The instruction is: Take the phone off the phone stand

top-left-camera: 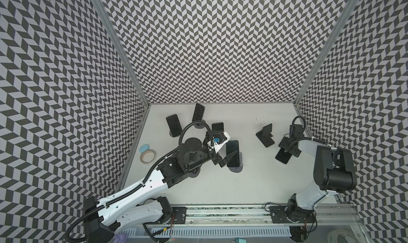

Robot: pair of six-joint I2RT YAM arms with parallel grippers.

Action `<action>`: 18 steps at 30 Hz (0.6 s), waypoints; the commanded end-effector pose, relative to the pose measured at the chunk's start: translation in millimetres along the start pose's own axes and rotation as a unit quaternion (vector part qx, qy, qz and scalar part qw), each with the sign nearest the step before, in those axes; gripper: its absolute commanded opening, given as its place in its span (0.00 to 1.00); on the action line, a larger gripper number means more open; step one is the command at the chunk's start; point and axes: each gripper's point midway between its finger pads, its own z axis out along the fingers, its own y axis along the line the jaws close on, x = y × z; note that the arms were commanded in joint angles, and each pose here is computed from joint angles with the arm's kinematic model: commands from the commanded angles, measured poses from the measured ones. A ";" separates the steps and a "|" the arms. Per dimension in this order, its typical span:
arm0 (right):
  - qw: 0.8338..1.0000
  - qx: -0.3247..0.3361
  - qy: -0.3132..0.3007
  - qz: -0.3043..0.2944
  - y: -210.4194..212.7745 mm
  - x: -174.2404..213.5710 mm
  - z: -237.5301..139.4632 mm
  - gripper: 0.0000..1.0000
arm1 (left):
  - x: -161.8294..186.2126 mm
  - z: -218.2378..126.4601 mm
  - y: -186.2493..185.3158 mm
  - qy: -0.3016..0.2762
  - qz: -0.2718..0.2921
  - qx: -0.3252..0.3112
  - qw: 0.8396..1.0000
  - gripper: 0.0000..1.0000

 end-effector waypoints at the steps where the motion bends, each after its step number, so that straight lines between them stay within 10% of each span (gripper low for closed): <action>1: 0.986 0.040 0.160 0.002 -31.3 90.6 23.4 0.76 | 2.6 -3.8 -0.4 0.001 0.007 0.003 1.000 1.00; 18: 0.985 0.027 0.169 0.007 -26.6 95.0 26.1 0.79 | 2.7 -5.8 3.3 0.001 0.004 -0.003 1.000 1.00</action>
